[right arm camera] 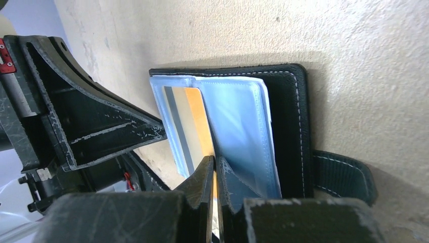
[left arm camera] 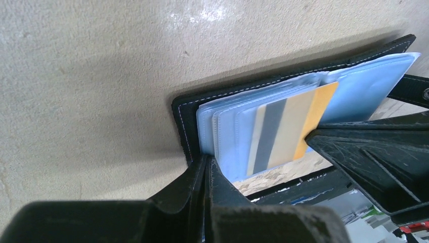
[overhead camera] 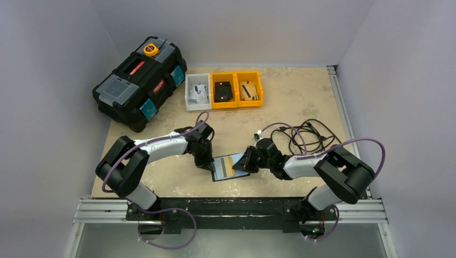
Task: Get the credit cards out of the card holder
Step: Remove the credit card from the card holder.
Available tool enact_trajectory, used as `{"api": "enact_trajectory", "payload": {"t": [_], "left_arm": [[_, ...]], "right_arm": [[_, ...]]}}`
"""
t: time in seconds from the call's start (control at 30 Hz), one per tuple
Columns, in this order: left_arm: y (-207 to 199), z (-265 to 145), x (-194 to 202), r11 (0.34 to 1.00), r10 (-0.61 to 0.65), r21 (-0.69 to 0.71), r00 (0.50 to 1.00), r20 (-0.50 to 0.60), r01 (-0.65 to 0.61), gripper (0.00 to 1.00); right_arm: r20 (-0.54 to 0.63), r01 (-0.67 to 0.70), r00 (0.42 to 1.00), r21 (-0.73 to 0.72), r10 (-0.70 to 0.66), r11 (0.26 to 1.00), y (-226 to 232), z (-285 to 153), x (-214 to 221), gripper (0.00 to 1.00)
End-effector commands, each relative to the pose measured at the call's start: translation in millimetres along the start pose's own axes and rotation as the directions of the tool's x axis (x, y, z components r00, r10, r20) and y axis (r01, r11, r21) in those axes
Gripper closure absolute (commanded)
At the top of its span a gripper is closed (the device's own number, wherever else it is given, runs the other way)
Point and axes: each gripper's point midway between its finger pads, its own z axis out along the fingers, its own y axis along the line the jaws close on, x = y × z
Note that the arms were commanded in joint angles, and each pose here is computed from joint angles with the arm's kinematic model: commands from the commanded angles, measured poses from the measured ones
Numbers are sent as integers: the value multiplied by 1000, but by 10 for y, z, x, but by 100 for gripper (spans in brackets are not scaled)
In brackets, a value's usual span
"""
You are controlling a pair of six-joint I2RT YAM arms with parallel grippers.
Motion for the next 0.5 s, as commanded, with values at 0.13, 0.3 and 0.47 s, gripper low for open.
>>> {"api": "enact_trajectory", "payload": {"t": [0.13,0.3,0.47], "left_arm": [[275,80,-50,995,11,-104,1000,17,-9,100],[244,61,-63,995,21,-95,1000,17,-19,100],[191,23,-98,996,36,-84,999,24,-34,100]], "right_arm": [[66,52,996,116,-60,992,-163,-76,-148,100],[76,91,992,138,-102,986,-150,-113,-196,100],[99,103,988,162,-120,981,-148,-167,-252,100]]}}
